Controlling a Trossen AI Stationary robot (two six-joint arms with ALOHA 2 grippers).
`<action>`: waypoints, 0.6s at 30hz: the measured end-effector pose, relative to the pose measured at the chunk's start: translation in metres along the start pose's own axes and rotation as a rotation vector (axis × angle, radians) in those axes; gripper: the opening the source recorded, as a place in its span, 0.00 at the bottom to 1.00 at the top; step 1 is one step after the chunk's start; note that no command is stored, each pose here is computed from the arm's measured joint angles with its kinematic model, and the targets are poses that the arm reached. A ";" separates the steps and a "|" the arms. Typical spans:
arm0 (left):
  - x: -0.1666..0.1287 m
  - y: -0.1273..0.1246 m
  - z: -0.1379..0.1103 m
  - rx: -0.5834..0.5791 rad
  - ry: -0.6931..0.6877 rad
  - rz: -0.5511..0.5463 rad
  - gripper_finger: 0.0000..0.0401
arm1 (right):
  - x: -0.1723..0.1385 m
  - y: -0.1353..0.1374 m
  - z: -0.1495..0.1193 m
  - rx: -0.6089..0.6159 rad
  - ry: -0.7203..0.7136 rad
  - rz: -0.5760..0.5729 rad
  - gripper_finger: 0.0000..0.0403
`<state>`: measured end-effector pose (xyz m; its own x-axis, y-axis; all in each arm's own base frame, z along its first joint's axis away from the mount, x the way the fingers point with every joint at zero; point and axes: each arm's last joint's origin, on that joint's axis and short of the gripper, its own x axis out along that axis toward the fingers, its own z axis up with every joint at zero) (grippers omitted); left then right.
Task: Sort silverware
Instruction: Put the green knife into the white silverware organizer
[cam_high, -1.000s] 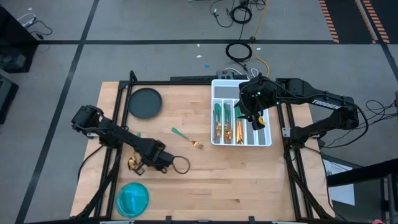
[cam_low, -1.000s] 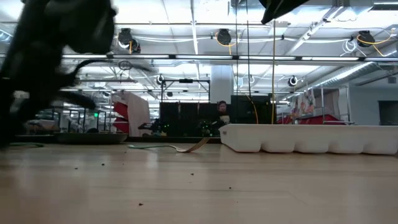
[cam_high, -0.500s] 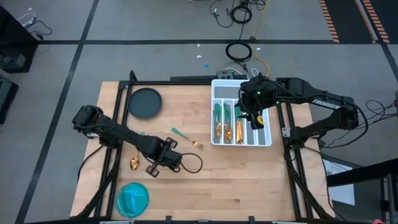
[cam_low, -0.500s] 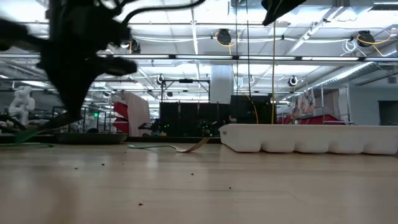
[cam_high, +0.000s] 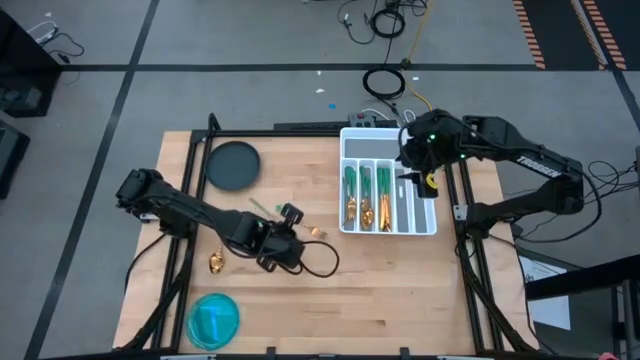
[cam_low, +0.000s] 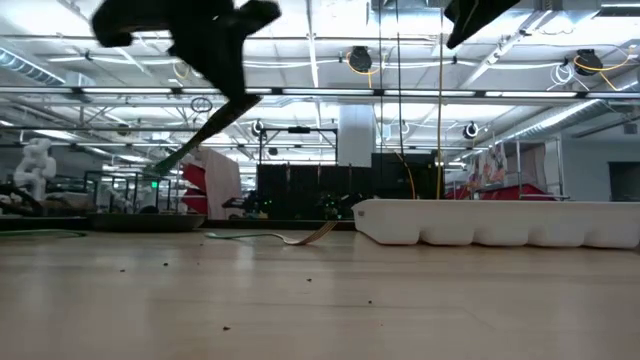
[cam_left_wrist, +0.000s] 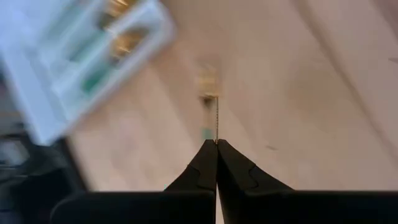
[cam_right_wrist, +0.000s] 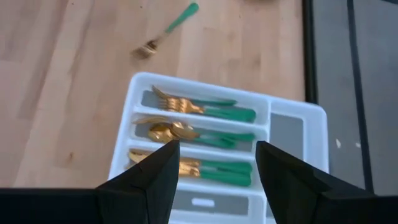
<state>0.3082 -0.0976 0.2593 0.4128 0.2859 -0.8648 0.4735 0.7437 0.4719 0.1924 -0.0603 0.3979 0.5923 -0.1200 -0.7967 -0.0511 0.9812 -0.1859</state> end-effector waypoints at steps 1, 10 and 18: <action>-0.002 0.004 0.002 0.011 -0.010 0.030 0.00 | -0.003 -0.001 -0.003 0.008 0.007 -0.015 0.51; -0.012 0.041 0.020 0.163 -0.124 0.266 0.00 | -0.034 -0.006 -0.025 0.085 -0.002 -0.122 0.51; -0.018 0.092 0.032 0.253 -0.269 0.557 0.00 | -0.058 -0.002 -0.041 0.141 -0.049 -0.178 0.51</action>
<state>0.3694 -0.0538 0.3234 0.8127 0.4008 -0.4229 0.2880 0.3545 0.8896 0.1254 -0.0615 0.4209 0.6203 -0.2895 -0.7290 0.1688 0.9569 -0.2363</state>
